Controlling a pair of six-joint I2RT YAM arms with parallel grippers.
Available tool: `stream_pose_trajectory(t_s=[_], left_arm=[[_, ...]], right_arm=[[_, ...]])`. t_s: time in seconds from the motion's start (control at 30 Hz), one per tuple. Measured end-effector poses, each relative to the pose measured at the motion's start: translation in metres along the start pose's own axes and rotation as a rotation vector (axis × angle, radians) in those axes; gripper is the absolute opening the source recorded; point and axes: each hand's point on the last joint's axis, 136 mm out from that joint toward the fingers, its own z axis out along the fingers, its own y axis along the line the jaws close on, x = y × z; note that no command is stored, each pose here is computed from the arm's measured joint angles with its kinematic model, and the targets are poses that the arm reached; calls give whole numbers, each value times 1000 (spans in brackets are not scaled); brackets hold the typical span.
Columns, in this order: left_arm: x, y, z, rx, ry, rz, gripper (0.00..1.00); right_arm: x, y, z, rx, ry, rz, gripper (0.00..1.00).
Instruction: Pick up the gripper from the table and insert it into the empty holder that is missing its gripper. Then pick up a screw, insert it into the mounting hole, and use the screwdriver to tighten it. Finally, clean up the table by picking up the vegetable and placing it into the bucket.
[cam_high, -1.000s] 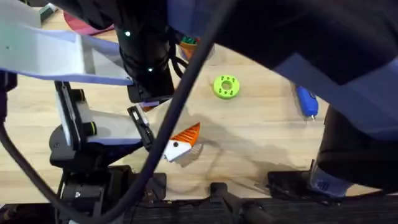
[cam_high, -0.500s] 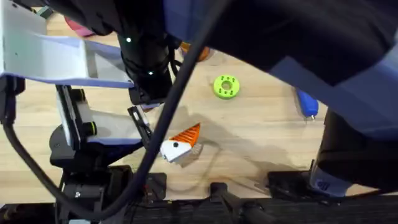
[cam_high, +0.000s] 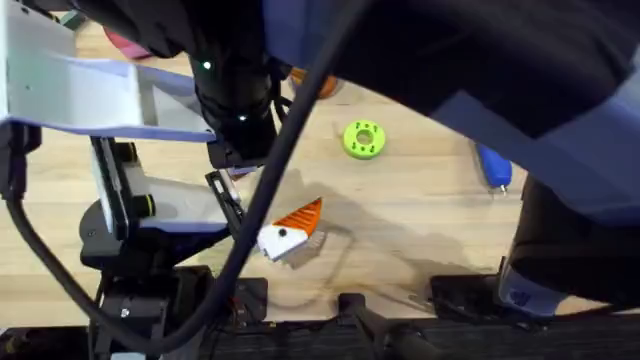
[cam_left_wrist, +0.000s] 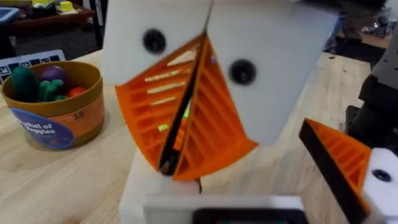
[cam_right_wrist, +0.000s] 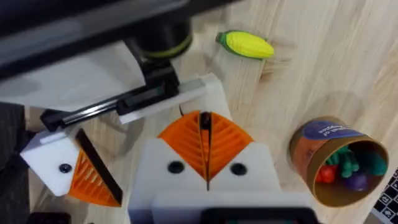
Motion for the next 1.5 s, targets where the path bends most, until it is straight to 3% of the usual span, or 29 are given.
stream_pose_trajectory(t_s=[0.17, 0.2, 0.4, 0.43, 0.6, 0.73, 0.93, 1.1, 1.33, 1.5], left_arm=[[0, 0, 0, 0, 0, 0, 985], [0, 0, 0, 0, 0, 0, 985], [0, 0, 0, 0, 0, -2, 985], [0, 0, 0, 0, 0, -2, 985], [0, 0, 0, 0, 0, -2, 985], [0, 0, 0, 0, 0, -2, 985], [0, 0, 0, 0, 0, -2, 985], [0, 0, 0, 0, 0, -2, 985], [0, 0, 0, 0, 0, -2, 985], [0, 0, 0, 0, 0, -2, 985]], right_arm=[[0, 0, 0, 0, 0, 0, 8], [0, 0, 0, 0, 0, 4, 69], [3, 1, 1, -6, 12, 0, 916], [3, 2, 2, -6, 12, 1, 971], [6, 0, -3, -1, 8, 32, 992], [12, -5, -25, 14, -36, 78, 992], [32, -15, -70, 57, -112, 223, 994], [56, -24, -83, 83, -133, 369, 994], [124, -35, -77, 148, -150, 706, 992], [212, -31, -85, 247, -91, 1103, 992]])
